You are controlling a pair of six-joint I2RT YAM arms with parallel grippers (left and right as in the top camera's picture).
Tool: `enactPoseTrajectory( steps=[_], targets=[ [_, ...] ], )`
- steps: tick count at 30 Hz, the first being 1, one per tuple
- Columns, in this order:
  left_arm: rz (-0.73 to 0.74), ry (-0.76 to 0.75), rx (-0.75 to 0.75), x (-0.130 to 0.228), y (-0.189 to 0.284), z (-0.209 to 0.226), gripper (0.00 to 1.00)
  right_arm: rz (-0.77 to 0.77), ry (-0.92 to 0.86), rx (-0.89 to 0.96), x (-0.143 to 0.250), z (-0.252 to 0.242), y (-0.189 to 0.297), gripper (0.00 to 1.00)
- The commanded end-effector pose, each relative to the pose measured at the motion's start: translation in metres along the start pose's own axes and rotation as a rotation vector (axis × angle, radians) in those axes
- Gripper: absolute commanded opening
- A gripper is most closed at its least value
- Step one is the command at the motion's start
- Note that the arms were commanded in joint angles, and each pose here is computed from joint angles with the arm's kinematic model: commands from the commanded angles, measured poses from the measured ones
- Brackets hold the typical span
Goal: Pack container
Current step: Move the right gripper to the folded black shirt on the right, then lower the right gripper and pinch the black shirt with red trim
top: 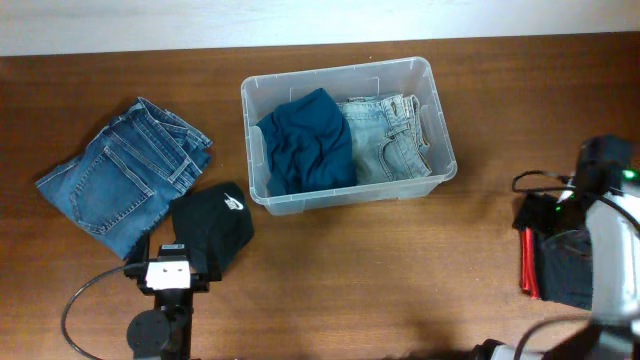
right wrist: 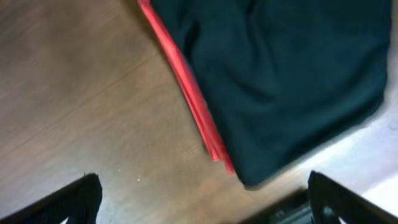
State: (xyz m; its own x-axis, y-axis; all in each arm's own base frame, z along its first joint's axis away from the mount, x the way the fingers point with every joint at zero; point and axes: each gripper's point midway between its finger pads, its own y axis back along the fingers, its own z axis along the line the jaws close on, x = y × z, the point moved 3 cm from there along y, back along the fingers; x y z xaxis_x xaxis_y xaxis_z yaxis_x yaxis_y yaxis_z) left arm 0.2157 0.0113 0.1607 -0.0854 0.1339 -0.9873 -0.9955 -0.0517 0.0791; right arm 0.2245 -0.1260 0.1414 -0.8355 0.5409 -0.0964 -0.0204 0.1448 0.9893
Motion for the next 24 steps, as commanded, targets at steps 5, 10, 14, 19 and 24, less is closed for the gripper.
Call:
enactPoseTrajectory(
  steps=[5,10,14,19,24],
  targets=[
    [0.000,-0.016,0.007,0.002,0.000,-0.001,1.00,0.076,0.048,0.038,-0.005,0.002,-0.033,0.98],
    [0.000,-0.016,0.007,0.002,0.000,-0.001,1.00,0.092,0.095,0.111,-0.015,-0.004,-0.053,0.98],
    [0.000,-0.016,0.007,0.002,0.000,-0.001,1.00,0.093,0.094,0.112,-0.020,-0.003,-0.063,0.98],
    [0.000,-0.016,0.007,0.002,0.000,-0.001,1.00,0.118,0.098,0.115,-0.022,-0.001,-0.077,0.98],
    [0.000,-0.016,0.007,0.002,0.000,-0.001,1.00,0.145,0.104,0.130,-0.024,0.000,-0.093,0.98]
  ],
)
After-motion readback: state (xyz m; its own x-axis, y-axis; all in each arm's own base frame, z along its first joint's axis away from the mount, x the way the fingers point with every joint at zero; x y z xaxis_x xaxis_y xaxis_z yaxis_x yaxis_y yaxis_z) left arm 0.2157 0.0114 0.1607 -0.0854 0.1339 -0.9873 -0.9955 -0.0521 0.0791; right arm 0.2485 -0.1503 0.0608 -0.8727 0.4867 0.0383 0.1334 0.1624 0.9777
